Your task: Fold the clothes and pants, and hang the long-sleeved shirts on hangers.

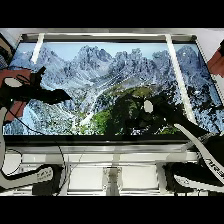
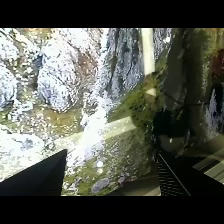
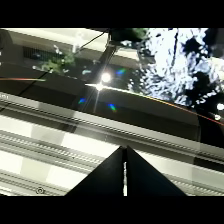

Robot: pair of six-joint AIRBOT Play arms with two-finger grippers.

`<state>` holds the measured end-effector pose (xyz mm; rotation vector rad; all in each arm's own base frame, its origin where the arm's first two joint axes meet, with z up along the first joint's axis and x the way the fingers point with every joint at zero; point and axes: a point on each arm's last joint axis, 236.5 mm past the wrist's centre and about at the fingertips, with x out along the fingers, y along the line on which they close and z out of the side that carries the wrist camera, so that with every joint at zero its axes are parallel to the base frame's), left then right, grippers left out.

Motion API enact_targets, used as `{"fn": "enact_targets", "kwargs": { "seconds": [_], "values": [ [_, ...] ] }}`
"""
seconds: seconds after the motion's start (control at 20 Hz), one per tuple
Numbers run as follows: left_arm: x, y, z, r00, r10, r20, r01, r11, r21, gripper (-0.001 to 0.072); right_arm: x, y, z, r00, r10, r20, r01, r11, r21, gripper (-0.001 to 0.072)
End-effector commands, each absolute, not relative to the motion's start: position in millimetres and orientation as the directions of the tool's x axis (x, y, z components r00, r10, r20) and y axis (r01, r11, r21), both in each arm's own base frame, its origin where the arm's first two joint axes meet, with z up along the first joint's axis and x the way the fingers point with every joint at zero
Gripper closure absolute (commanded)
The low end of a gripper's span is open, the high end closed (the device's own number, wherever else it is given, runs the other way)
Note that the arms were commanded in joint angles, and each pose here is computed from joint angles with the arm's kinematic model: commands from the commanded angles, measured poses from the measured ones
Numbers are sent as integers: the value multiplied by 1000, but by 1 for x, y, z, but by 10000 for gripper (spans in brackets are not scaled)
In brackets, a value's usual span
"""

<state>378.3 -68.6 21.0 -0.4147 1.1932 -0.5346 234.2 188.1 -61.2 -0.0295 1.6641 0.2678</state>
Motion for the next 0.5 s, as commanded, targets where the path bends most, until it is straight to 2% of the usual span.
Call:
{"fn": "enact_targets", "kwargs": {
  "seconds": [0.0, 0.45],
  "values": [
    [378, -68, 21, 271, -593, -758, 170, 805, -568, 101, 235, 188, -61, -110, 140, -984, -177, 971, 158, 702],
    [378, -68, 21, 271, -593, -758, 170, 805, -569, 101, 238, 190, -61, -99, 145, -984, -176, 971, 161, 702]
  ]
}}
